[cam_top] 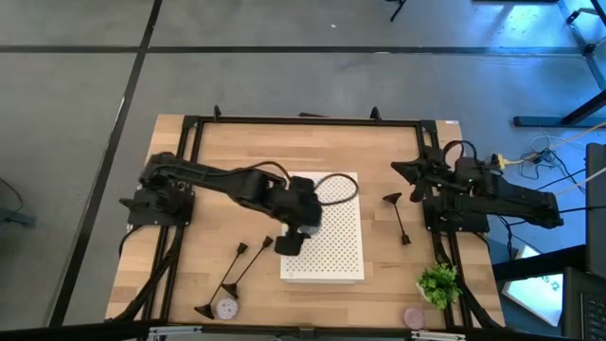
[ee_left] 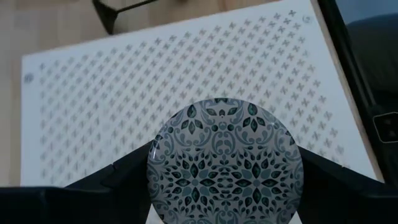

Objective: Pick & Place candle stick holders
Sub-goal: Put the blue scented candle on the shelf

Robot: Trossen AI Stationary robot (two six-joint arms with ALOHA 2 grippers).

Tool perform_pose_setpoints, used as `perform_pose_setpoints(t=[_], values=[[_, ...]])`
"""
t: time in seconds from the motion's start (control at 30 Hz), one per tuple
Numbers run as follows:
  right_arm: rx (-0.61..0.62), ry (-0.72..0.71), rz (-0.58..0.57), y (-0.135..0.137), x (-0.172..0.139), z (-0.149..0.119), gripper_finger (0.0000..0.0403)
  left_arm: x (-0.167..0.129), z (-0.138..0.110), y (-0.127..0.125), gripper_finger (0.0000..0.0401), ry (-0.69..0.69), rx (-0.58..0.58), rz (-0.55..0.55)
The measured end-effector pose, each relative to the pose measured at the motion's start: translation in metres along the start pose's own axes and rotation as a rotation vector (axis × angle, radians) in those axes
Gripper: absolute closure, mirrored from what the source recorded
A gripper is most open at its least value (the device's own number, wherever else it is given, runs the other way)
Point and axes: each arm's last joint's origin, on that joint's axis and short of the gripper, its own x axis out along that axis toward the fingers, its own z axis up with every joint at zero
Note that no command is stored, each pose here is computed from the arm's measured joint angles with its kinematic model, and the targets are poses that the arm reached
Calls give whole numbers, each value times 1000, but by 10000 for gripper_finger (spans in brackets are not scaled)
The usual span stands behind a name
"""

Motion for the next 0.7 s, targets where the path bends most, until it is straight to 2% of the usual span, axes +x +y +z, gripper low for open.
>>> perform_pose_setpoints(t=[0.13,0.37,0.7], values=[[-7,32,-38,0,7,-2,402,17,11,-4,108,21,26,-42],[-9,41,-43,2,14,-2,402,49,11,-10,108,124,48,-63],[-10,45,-44,4,23,-1,402,55,16,-11,108,88,65,-68]])
